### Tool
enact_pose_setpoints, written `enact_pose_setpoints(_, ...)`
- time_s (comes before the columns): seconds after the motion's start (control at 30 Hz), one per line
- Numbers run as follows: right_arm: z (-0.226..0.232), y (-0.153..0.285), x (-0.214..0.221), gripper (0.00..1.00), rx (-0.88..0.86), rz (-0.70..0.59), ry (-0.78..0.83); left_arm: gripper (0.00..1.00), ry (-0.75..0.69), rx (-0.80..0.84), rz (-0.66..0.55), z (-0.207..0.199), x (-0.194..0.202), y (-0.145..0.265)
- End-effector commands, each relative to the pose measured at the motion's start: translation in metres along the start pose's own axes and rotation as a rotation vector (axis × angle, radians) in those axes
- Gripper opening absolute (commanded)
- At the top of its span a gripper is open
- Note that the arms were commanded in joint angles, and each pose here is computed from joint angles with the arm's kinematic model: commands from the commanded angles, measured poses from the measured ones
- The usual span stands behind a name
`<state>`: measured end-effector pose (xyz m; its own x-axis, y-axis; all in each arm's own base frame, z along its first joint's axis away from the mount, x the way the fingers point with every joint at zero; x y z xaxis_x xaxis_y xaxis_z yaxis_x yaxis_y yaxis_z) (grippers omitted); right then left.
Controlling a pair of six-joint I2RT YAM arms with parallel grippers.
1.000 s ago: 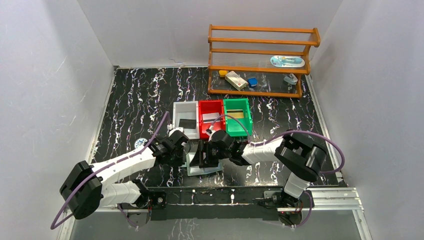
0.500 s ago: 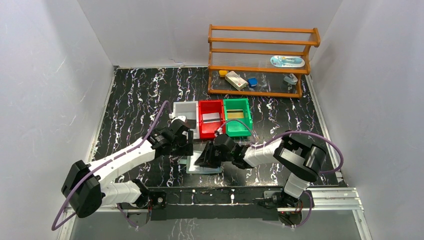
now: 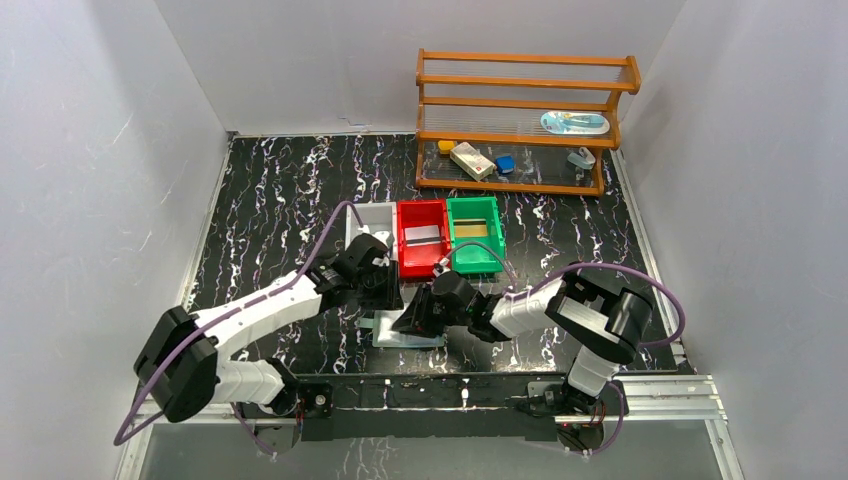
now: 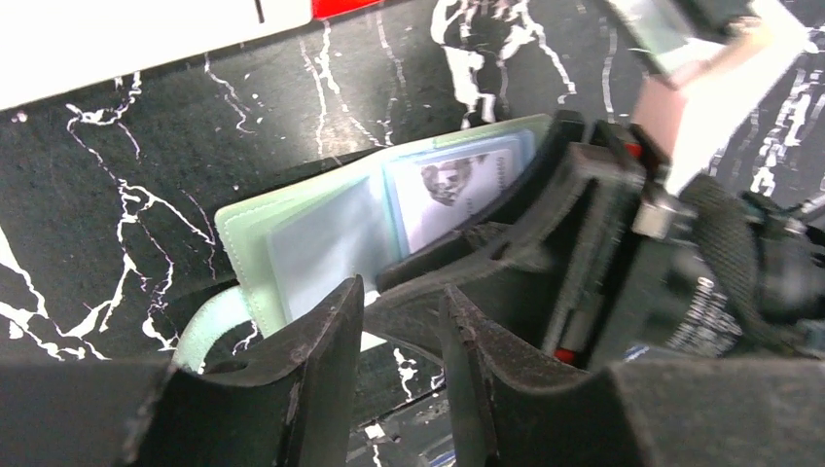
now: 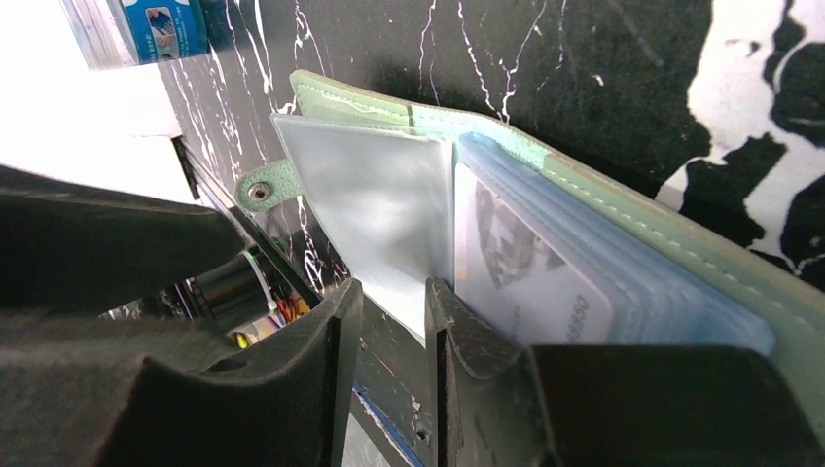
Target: Take the credit cards out of the card holder
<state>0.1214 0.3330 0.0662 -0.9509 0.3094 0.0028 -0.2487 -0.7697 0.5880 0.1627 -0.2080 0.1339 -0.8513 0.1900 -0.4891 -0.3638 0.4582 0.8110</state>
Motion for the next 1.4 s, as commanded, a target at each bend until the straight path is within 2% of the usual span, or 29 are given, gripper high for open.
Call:
enact_pose_setpoints(0.0, -0.029, 0.001, 0.001, 0.38, 0.096, -0.022, 0.006, 0.31, 0.052, -0.078, 0.023, 0.012, 0.006, -0.011)
enact_pose_setpoints(0.13, -0.024, 0.002, 0.003, 0.38, 0.049, -0.003, 0.023, 0.28, 0.068, -0.089, 0.049, 0.019, 0.015, -0.021)
enact_pose_setpoints(0.27, 0.013, 0.013, 0.006, 0.46, -0.113, 0.035, 0.089, 0.25, 0.055, -0.111, 0.128, 0.025, 0.028, -0.029)
enact_pose_setpoints(0.33, 0.032, 0.019, 0.005, 0.5, -0.129, 0.036, 0.127, 0.24, 0.05, -0.111, 0.148, 0.026, 0.033, -0.031)
enact_pose_setpoints(0.47, 0.036, 0.03, -0.006, 0.53, 0.023, -0.04, 0.168, 0.24, 0.046, -0.097, 0.144, 0.026, 0.034, -0.032)
enact_pose_setpoints(0.63, 0.017, 0.046, -0.02, 0.54, 0.185, -0.166, 0.184, 0.24, 0.035, -0.047, 0.125, 0.022, 0.035, -0.03)
enact_pose_setpoints(0.93, -0.009, 0.057, -0.02, 0.49, 0.25, -0.189, 0.158, 0.26, 0.037, 0.042, 0.084, 0.015, 0.036, -0.028)
enact_pose_setpoints(1.23, -0.024, 0.046, -0.014, 0.44, 0.292, -0.129, 0.131, 0.3, 0.031, 0.153, -0.007, 0.002, 0.026, -0.021)
enact_pose_setpoints(1.37, -0.035, 0.049, -0.014, 0.44, 0.316, -0.144, 0.088, 0.31, 0.062, 0.207, 0.004, -0.003, 0.029, -0.025)
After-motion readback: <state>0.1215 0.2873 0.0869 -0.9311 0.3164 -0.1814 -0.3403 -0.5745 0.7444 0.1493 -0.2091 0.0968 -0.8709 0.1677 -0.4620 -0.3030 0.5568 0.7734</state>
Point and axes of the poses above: each gripper's point midway between its finger pads, its own y axis back along the fingers, its own z axis along the line the jaws close on, x = y × z, the point moved 6 cm from there along y, back along the fingers, and after that the axes turned 10 degrees about -y, right-handed, at the moved point
